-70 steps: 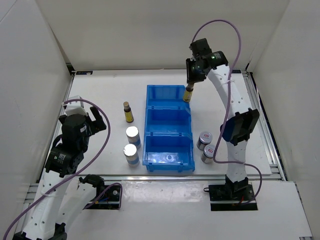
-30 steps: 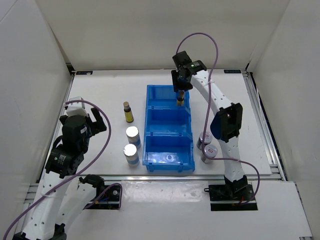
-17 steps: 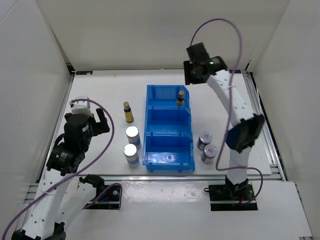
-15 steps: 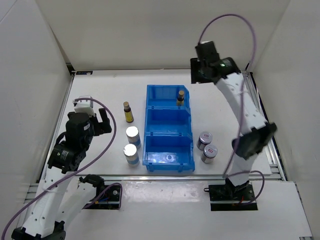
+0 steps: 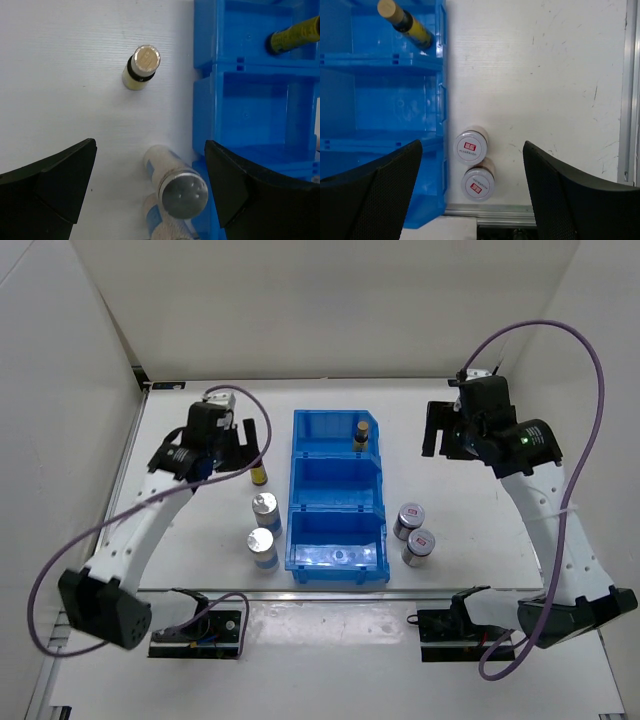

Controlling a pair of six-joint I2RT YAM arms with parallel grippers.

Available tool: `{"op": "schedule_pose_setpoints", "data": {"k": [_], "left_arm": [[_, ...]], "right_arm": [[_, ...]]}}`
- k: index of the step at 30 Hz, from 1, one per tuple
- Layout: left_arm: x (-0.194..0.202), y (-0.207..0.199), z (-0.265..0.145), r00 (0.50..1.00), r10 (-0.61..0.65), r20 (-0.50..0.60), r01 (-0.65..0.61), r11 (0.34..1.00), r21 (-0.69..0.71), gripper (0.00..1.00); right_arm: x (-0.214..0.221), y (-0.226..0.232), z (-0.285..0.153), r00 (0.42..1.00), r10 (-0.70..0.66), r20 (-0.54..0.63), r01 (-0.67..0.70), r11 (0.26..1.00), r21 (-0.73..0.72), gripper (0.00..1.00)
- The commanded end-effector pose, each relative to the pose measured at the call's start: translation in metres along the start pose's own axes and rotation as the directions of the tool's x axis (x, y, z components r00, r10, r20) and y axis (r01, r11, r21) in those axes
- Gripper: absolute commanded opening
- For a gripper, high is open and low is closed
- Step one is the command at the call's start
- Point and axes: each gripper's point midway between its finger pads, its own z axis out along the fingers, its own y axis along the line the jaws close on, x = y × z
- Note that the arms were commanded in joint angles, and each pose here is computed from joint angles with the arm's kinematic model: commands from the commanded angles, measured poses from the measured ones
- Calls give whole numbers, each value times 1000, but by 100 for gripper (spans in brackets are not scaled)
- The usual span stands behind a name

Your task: Organize the condiment bottles

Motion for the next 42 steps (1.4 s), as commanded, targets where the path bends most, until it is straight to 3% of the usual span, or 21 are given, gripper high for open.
{"op": "schedule_pose_setpoints", "data": {"k": [1,4,9,15,23,28,35,42], "left_arm": [[-16,-16,21,999,-27,-28,28,999,41,100],[-8,-12,51,995,-21,-94,20,1000,-9,98],[-9,-7,85,994,-9,-112,2,998,-64,97],[-16,-6,102,994,11,-109,-20,996,-82,92],[-19,-4,119,992,22,-121,-35,994,-108,77],[-17,-2,122,991,32,-130,-48,992,-118,76],[-20,1,126,990,51,-128,-69,988,-135,66],[-12,4,136,985,62,-158,-84,986,-141,47]], "right_arm": [[12,3,-6,999,-29,-31,27,999,-45,85],[14,-5,-17,999,-36,3,36,999,-30,86],[18,-8,-23,998,-53,15,54,998,-33,86],[17,-9,-26,998,-59,33,60,998,-36,86],[20,-9,-28,997,-66,40,68,997,-47,85],[22,-11,-28,997,-67,41,68,997,-36,85],[22,-11,-26,997,-67,41,68,997,-36,84],[24,-12,-31,996,-63,60,65,997,-40,84]]}}
